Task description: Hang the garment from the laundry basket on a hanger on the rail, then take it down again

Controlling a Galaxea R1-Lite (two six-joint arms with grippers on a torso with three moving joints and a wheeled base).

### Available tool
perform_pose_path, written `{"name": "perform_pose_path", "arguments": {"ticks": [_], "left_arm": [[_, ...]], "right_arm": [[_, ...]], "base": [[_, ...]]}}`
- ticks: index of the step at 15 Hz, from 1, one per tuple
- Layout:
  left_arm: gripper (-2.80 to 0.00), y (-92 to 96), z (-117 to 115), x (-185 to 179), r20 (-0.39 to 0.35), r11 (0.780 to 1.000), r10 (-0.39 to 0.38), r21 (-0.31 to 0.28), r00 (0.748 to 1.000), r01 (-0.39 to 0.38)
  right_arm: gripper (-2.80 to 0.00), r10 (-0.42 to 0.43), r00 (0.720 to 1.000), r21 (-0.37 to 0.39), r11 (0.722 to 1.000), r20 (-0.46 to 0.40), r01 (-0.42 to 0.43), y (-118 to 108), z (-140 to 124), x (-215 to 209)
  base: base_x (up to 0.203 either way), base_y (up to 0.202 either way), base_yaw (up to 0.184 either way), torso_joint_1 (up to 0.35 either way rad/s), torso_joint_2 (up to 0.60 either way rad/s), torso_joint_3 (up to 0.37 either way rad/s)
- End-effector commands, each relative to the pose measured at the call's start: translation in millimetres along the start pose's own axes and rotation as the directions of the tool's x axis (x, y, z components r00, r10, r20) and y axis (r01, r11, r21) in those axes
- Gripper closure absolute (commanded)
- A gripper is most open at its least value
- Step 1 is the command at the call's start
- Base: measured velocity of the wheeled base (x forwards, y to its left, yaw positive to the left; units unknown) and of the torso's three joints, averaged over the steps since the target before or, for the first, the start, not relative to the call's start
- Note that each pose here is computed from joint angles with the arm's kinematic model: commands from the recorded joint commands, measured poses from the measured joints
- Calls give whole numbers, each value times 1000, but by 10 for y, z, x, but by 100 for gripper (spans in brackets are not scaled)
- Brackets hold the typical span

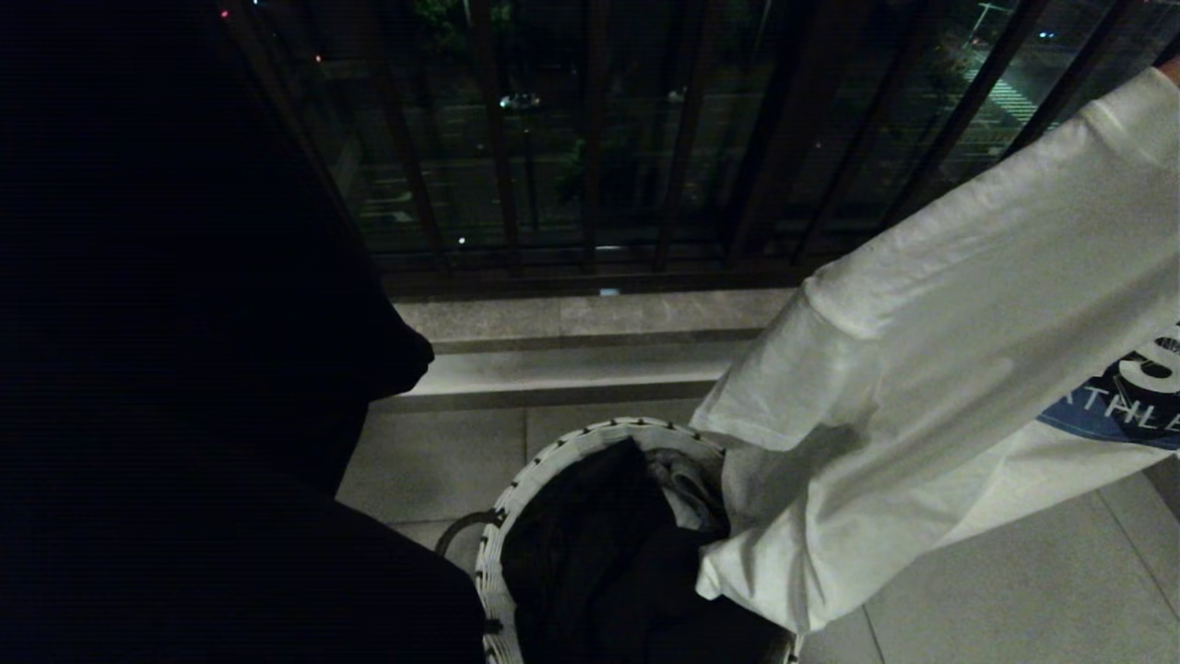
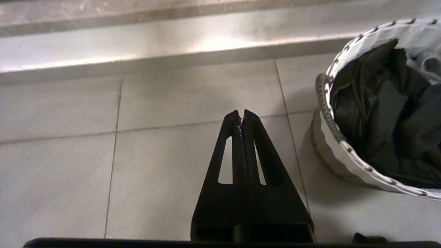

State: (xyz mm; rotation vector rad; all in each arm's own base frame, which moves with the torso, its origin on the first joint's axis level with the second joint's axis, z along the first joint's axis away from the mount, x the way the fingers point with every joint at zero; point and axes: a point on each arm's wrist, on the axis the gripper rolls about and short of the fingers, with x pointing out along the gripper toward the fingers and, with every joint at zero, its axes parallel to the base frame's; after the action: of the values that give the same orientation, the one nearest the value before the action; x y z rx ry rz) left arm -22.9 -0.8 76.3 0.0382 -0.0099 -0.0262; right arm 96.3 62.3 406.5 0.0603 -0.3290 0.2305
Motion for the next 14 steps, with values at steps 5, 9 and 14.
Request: {"name": "perform_pose_path", "arguments": {"ticks": [5, 9, 14], "left_arm": [[0, 0, -8, 2, -2, 1000, 0, 0, 1000, 0], [0, 0, -8, 2, -2, 1000, 0, 2, 1000, 0], [0, 0, -8, 2, -2, 1000, 0, 2, 1000, 0]], "right_arm": [[0, -8, 1000, 9, 1000, 29, 8, -69, 79, -137], [0, -27, 999, -19, 999, -37, 27, -120, 70, -247], [0, -114, 992, -44, 993, -54, 111, -210, 182, -382]], "base": [[0, 0, 0, 1, 4, 203], [0, 0, 0, 0, 3, 205], [0, 0, 0, 0, 2, 204]]}}
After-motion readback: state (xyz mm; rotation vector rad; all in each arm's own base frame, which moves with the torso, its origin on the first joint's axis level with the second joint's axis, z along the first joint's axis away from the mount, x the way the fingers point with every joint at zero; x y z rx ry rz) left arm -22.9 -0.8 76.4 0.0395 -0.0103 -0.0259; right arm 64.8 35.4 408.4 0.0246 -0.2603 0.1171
